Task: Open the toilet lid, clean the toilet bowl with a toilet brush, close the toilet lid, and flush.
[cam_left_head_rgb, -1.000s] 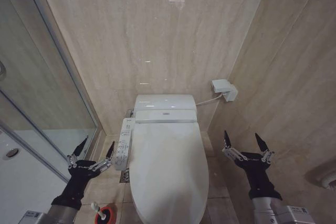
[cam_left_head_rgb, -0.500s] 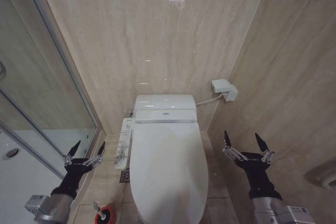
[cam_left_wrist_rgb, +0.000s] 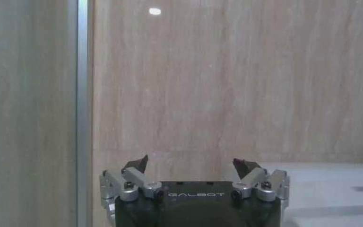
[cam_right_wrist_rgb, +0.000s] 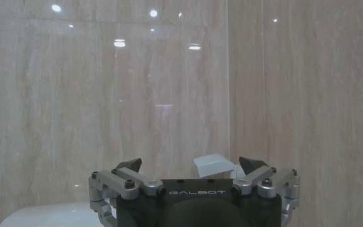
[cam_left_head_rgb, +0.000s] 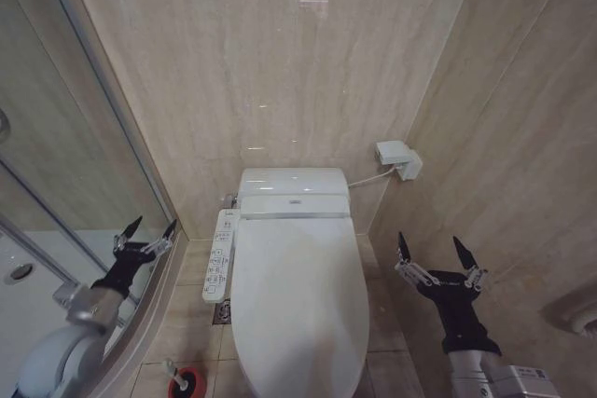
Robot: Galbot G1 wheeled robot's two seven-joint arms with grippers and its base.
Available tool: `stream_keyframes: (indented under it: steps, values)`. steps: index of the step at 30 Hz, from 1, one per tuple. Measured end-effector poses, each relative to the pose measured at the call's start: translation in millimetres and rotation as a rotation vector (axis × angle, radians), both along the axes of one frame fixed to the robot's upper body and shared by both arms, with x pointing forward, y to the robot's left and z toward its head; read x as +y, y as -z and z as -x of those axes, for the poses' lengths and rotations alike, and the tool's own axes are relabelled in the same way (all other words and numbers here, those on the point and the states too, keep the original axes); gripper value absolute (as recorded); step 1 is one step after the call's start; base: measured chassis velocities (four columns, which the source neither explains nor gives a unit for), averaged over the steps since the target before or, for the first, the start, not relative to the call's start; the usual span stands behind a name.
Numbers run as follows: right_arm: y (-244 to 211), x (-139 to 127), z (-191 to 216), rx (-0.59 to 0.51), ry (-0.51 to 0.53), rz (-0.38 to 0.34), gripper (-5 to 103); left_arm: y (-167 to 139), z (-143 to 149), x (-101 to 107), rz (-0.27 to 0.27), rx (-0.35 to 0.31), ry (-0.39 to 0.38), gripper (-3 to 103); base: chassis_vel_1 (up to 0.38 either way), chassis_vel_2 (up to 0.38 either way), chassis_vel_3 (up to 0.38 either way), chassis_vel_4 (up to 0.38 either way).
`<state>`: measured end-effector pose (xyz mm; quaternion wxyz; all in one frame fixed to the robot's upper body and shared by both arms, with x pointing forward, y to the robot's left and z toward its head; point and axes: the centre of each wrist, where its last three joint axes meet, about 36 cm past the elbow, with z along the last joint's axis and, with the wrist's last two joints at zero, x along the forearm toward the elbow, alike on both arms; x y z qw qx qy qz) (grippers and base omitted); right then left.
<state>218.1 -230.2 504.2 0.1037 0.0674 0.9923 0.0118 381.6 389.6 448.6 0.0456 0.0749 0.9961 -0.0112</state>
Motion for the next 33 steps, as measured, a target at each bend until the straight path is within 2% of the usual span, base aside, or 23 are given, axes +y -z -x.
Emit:
stream_keyframes:
  steps: [4,5,11,12,18,19,26,27,33]
  values:
    - [0,0,0,0.0,0.0,0.0,100,6,-22,11,-0.008,0.024,-0.002,94,0.0,0.0,0.0,0.0]
    - [0,0,0,0.0,0.0,0.0,100,6,-28,14,-0.008,0.033,-0.003,84,0.0,0.0,0.0,0.0]
    - [0,0,0,0.0,0.0,0.0,100,5,-60,24,0.007,0.049,-0.003,84,0.0,0.0,0.0,0.0]
    - [0,0,0,0.0,0.0,0.0,100,4,-68,25,0.007,0.049,-0.001,62,0.0,0.0,0.0,0.0]
    - [0,0,0,0.0,0.0,0.0,100,5,-96,27,0.008,0.056,0.003,62,0.0,0.0,0.0,0.0]
    - [0,0,0,0.0,0.0,0.0,100,7,-101,28,0.007,0.058,0.004,35,0.0,0.0,0.0,0.0]
    - [0,0,0,0.0,0.0,0.0,100,18,-125,31,-0.003,0.063,0.038,35,0.0,0.0,0.0,0.0]
    - [0,0,0,0.0,0.0,0.0,100,21,-134,34,-0.015,0.061,0.058,8,0.0,0.0,0.0,0.0]
    - [0,0,0,0.0,0.0,0.0,100,27,-155,40,-0.057,0.052,0.115,8,0.0,0.0,0.0,0.0]
